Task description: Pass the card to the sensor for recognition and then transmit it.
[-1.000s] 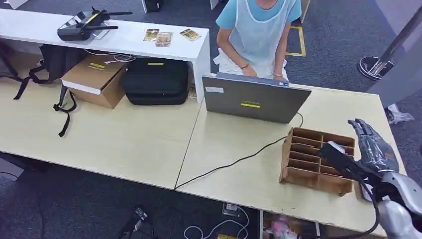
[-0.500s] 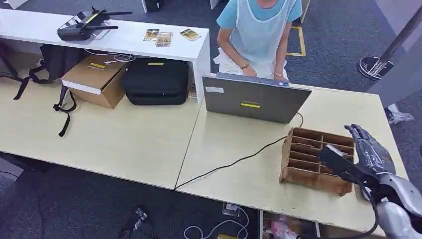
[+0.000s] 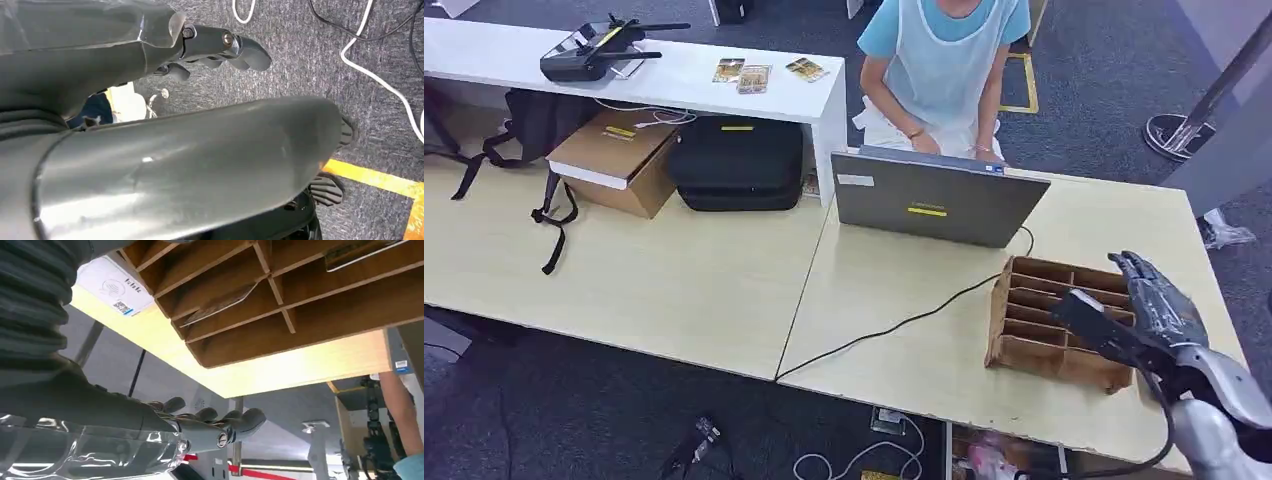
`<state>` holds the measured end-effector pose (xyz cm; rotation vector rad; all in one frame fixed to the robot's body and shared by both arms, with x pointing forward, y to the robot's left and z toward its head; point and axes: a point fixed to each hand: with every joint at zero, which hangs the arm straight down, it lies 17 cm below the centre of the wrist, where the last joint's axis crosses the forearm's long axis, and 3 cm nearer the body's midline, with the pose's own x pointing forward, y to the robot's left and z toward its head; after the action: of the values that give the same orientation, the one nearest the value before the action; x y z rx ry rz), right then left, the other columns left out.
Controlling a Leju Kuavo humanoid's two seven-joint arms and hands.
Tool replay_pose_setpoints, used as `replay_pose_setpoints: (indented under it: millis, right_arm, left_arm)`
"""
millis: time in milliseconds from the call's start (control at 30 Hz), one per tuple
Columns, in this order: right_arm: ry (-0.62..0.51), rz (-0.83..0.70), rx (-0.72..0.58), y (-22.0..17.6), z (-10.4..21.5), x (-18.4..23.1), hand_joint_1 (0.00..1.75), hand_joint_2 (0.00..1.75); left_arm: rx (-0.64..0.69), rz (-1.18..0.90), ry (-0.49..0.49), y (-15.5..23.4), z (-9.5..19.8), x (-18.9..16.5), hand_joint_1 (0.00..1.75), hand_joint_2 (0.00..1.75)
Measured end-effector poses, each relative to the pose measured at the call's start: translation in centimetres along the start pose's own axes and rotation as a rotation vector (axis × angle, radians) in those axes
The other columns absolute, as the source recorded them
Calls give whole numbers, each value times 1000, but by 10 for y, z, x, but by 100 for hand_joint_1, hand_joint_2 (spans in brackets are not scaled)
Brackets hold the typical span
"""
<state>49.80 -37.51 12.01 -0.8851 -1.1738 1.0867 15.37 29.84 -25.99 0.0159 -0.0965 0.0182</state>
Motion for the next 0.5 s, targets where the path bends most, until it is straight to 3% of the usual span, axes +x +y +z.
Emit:
replay_pose_setpoints:
  millis: [500]
  right_arm:
    - [36,4,32,15,0,-12,0,175]
  left_arm:
    - [1,-19,-12,-2,1,9,0,0]
